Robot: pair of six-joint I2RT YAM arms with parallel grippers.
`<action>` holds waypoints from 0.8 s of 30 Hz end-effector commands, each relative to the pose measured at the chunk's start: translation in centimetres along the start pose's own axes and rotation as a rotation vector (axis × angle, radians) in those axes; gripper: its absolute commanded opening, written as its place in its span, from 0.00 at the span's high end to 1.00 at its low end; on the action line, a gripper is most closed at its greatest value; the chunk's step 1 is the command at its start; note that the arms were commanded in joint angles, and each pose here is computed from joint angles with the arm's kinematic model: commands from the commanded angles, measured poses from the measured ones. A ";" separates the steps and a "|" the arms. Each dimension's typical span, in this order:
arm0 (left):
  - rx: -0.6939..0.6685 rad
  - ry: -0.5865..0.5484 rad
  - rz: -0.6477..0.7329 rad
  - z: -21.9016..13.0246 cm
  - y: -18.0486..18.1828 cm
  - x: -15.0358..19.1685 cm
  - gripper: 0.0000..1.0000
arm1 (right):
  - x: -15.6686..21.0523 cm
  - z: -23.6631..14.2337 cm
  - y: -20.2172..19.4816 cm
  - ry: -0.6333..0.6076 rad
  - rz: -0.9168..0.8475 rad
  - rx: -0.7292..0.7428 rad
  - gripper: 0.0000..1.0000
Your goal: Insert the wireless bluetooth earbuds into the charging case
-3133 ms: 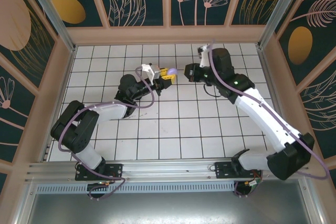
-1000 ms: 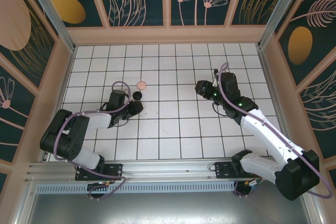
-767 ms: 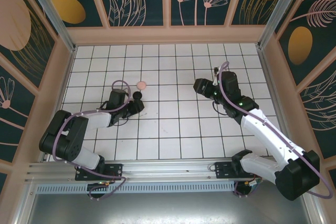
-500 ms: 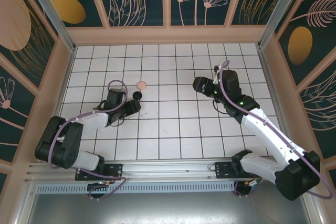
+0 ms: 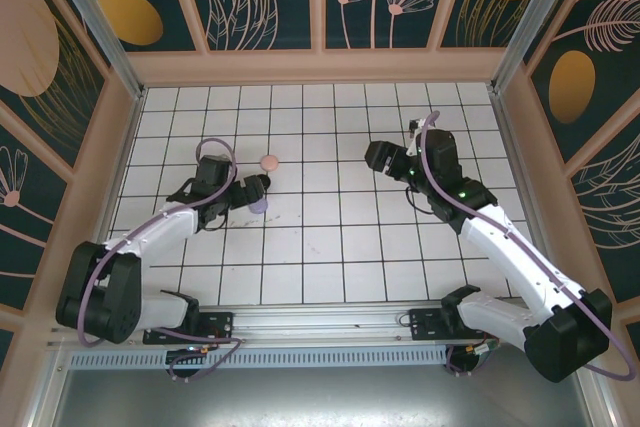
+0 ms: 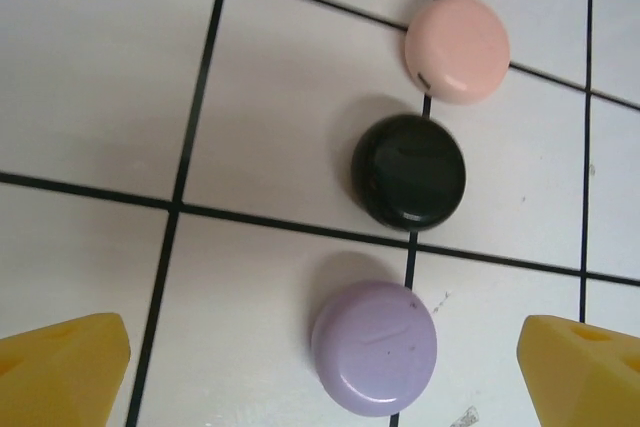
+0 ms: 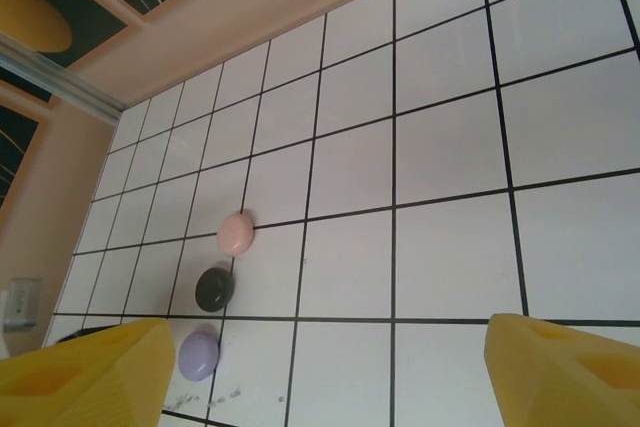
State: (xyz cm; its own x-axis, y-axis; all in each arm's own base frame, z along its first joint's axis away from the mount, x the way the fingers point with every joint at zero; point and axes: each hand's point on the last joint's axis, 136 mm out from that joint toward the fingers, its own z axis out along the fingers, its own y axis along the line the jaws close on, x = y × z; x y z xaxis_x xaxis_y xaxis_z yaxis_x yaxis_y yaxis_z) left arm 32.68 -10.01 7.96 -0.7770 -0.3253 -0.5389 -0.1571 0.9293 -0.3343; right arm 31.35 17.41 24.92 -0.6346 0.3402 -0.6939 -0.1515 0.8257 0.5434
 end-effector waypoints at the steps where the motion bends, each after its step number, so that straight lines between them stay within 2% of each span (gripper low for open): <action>1: -0.065 -0.065 0.042 -1.9 0.4 -2.5 0.01 | -1.7 -1.0 0.5 -0.041 -0.029 0.015 0.16; 5: -0.093 -0.134 0.069 -3.6 0.2 -4.9 0.01 | -2.4 -1.3 0.3 -0.059 -0.038 0.031 0.11; 11: -0.117 -0.281 0.107 -6.4 -0.6 -8.8 0.01 | -3.6 -1.5 -0.5 -0.104 -0.053 0.076 0.09; 15: -0.122 -0.439 0.149 -8.5 -1.2 -11.9 0.01 | -5.8 -1.8 -2.4 -0.179 -0.105 0.203 0.07; 19: -0.112 -0.665 0.214 -11.8 -1.7 -14.7 0.01 | -8.7 -2.0 -6.2 -0.262 -0.118 0.372 0.03; 24: -0.116 -0.862 0.378 -14.3 -2.0 -15.2 0.01 | -11.8 -3.1 -11.9 -0.459 -0.105 0.559 0.01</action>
State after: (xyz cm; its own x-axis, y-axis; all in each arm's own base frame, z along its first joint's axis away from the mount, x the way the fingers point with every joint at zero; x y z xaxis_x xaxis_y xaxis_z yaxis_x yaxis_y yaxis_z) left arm 35.98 -5.16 24.56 -0.2502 -0.0884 -0.9642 -0.0763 0.9945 -0.0714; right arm 37.30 5.87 27.22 -0.3743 0.3344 -0.8649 0.1773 0.9413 0.2872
